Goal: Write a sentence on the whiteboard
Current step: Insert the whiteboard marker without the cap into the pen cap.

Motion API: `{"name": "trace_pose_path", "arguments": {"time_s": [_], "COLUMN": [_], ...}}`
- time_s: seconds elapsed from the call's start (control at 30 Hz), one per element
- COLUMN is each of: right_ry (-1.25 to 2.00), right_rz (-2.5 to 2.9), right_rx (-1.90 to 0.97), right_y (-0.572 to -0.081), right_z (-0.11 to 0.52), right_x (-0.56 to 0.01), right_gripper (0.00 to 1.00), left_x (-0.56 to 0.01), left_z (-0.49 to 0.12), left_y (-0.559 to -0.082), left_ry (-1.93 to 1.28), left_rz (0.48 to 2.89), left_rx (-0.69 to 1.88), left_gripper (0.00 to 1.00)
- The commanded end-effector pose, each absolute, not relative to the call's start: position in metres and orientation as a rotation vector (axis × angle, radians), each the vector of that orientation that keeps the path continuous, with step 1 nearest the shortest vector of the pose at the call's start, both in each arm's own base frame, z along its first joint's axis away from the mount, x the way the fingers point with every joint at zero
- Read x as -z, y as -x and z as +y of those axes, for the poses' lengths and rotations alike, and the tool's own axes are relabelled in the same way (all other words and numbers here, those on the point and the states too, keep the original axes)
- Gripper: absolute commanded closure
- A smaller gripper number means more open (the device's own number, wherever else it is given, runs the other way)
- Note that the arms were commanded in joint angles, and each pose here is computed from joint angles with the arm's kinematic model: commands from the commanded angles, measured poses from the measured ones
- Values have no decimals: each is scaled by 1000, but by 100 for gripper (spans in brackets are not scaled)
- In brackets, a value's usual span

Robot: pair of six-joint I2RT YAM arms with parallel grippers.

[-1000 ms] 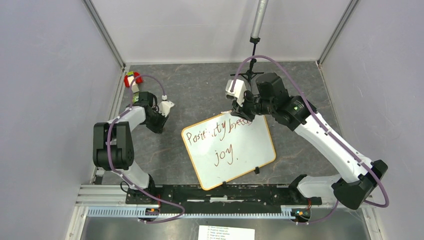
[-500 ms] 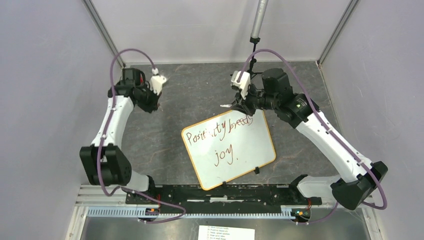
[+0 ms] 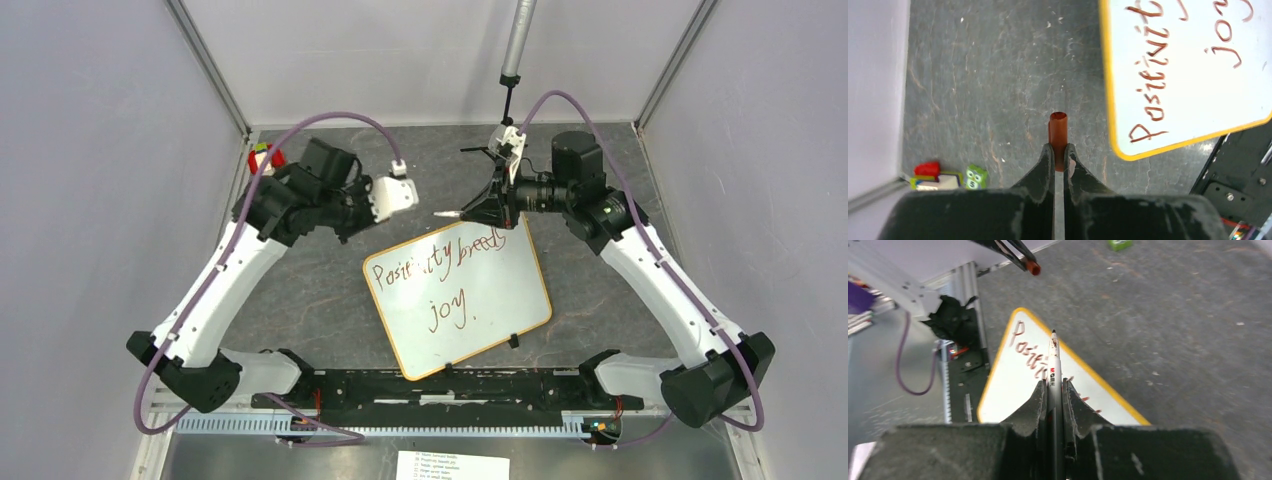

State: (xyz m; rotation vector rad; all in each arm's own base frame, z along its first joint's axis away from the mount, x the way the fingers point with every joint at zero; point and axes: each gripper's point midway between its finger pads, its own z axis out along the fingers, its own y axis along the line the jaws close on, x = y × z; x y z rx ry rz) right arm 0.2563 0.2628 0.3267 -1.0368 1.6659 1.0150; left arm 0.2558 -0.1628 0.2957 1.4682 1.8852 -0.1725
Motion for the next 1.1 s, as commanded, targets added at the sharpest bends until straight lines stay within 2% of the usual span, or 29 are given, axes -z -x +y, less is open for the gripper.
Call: {"name": "trace_pose_path", "arguments": {"time_s": [0.0,0.17,0.5,1.07], "right_ry": [1024,1018,1040,1036], "right_rz": [1608,1611,1598,1618], "right_rx": [-1267,-1398,-1437,-1397], "right_y": [-228,-214,-204,-209], "right_z": [276,285,292,292], "right_x": [-338,-328,-330,-322], "right_gripper": [100,100,100,100], "left_x": [-301,-300,-304,-313], "left_z": [-173,-199,-228,-235], "left_y": [-240,-231,-217,-202], "left_ry": [-1649,-1693,-1728,-1732], "left_rz": [1776,1697,1632,1595], "left_rx": [29,38,117,190], "left_gripper": [98,98,98,98]}}
